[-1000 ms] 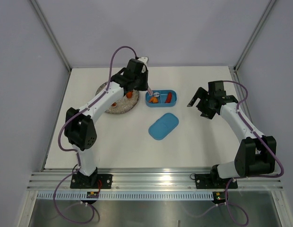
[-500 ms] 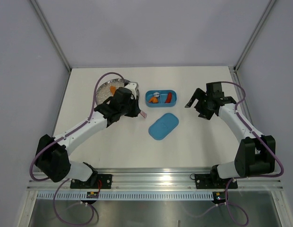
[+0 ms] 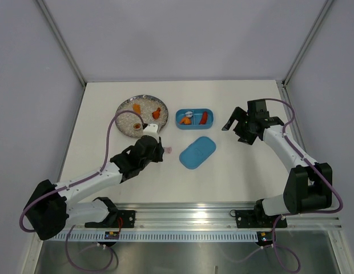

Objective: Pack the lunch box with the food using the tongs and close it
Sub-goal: Place the clamp at the center of the board.

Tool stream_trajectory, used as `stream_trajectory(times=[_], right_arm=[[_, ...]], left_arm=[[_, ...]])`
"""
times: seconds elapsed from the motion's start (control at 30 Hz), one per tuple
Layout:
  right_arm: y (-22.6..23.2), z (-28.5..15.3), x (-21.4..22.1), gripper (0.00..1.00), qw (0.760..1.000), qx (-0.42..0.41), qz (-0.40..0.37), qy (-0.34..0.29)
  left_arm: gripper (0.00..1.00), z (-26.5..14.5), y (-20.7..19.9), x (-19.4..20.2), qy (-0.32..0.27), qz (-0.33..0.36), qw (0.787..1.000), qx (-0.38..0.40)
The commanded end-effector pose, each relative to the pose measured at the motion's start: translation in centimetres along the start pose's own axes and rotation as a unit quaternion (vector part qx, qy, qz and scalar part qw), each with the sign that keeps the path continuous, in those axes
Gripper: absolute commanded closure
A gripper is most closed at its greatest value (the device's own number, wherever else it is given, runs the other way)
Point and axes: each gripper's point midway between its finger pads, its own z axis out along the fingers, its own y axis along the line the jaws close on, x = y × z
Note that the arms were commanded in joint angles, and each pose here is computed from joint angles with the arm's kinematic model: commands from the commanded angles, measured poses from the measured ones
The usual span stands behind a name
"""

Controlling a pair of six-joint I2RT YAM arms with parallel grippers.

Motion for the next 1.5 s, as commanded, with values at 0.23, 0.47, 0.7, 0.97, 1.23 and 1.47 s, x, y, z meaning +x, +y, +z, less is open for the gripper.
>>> stream_trajectory(times=[0.23, 0.47, 0.7, 0.97, 1.23, 1.47], right_arm=[[1.4, 0.1, -0.2, 0.02, 1.0, -0.019, -0.009, -0.003], [1.2, 0.2, -0.1, 0.02, 1.0, -0.017, -0.008, -0.004], [1.1, 0.2, 0.0, 0.02, 1.0, -0.016, -0.007, -0.004], [0.9, 0.0, 0.1, 0.02, 1.0, -0.015, -0.008, -0.005], [0.9, -0.3, 0.2, 0.02, 1.0, -0.017, -0.009, -0.006], [2.2, 0.4, 2.9, 0.09, 0.994, -0.037, -0.099, 0.035]], left_arm=[[0.72, 0.8, 2.1, 6.0, 0.08, -0.006, 0.994, -0.072], [0.71, 0.6, 1.6, 7.3, 0.088, -0.01, 0.994, -0.064], [0.47, 1.4, 1.5, 8.7, 0.122, 0.007, 0.99, -0.07], [0.29, 1.5, 1.4, 8.8, 0.131, 0.011, 0.989, -0.068], [0.3, 0.5, 0.6, 5.4, 0.095, 0.005, 0.994, -0.063], [0.35, -0.5, -2.7, 1.8, 0.077, -0.022, 0.997, -0.01]])
